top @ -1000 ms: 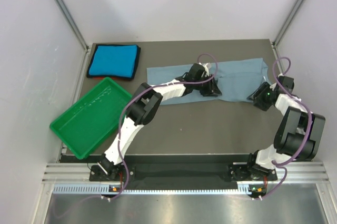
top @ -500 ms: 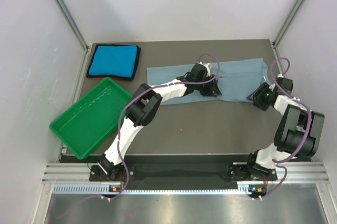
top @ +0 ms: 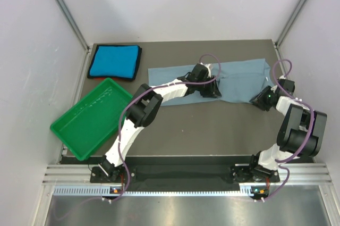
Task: Fold and stack the t-shirts
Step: Fold the tshirt
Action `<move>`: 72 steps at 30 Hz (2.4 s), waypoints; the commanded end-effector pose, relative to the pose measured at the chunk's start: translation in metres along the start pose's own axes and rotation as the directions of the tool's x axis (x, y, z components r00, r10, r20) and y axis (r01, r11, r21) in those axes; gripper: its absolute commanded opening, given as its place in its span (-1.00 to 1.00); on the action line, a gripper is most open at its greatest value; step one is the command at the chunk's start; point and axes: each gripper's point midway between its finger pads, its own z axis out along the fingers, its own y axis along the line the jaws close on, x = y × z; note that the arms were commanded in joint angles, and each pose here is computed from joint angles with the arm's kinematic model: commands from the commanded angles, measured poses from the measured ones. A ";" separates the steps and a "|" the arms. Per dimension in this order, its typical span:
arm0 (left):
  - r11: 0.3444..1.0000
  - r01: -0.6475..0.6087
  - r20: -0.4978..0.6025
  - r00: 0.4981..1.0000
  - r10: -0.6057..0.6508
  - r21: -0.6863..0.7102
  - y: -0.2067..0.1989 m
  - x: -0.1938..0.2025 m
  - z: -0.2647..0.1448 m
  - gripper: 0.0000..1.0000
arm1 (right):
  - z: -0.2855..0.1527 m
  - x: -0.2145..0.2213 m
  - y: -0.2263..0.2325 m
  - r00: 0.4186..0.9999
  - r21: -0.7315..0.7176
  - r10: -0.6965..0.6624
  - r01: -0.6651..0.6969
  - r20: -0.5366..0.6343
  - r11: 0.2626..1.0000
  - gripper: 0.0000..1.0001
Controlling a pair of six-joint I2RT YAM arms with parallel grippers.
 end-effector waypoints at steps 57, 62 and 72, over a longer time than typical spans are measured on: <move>0.948 0.079 0.180 0.974 -0.140 0.310 -0.072 -0.093 -0.010 -1.00 | -0.025 -0.029 0.042 0.980 -0.178 0.134 -0.106 0.147 0.978 -0.20; 0.936 0.077 0.195 0.969 -0.151 0.343 -0.075 -0.099 -0.008 -1.00 | -0.026 -0.035 0.049 0.977 -0.215 0.135 -0.098 0.165 0.972 -0.12; 0.925 0.082 0.199 0.966 -0.166 0.372 -0.081 -0.102 -0.009 -1.00 | -0.018 -0.008 0.030 0.956 -0.244 0.164 -0.104 0.245 0.964 0.04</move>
